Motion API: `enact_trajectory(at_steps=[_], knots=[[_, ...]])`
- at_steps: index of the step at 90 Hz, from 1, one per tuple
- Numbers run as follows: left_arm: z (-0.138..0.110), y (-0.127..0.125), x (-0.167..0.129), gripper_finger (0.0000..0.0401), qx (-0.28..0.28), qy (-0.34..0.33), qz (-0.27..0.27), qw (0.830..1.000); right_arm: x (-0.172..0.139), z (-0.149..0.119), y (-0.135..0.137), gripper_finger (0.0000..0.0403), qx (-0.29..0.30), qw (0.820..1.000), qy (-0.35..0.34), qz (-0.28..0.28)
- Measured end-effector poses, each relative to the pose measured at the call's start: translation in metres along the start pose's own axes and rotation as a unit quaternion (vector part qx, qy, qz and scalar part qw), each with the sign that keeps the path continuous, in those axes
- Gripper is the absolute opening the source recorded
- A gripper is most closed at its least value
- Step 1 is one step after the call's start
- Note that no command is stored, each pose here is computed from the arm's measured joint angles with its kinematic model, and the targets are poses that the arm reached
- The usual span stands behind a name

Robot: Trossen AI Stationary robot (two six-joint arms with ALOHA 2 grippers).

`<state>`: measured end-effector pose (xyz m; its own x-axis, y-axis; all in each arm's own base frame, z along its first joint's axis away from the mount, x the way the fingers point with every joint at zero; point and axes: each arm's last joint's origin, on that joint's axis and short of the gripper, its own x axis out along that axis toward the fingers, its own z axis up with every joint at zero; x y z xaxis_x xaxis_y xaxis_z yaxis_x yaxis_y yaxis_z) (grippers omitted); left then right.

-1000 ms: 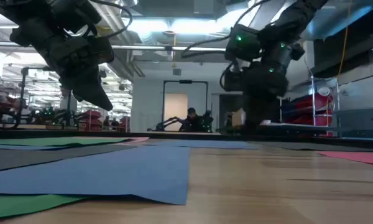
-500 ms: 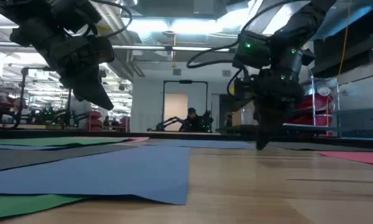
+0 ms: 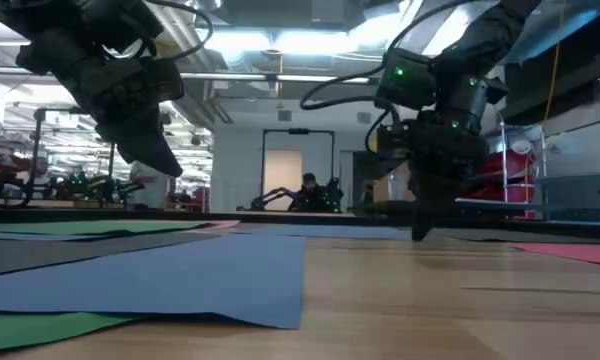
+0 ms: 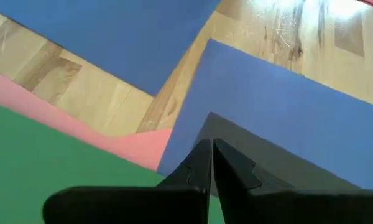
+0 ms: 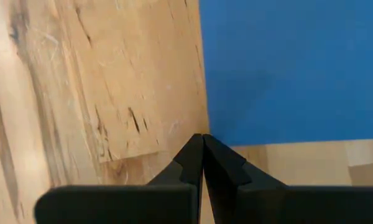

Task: Organize paper
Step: Move the blue paper to the top center of the table

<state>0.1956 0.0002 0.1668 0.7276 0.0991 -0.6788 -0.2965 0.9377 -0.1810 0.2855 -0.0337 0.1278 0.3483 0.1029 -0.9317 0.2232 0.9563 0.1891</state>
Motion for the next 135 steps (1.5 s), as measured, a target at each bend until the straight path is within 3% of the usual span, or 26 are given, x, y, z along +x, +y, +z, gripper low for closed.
enact_trajectory(at_steps=[135], knots=[[-0.0004,0.0002,0.0000,0.0000,0.000,0.002,0.001,1.000,-0.0054,-0.0029,-0.0060,0.0000,0.014,0.995,-0.004,-0.100]])
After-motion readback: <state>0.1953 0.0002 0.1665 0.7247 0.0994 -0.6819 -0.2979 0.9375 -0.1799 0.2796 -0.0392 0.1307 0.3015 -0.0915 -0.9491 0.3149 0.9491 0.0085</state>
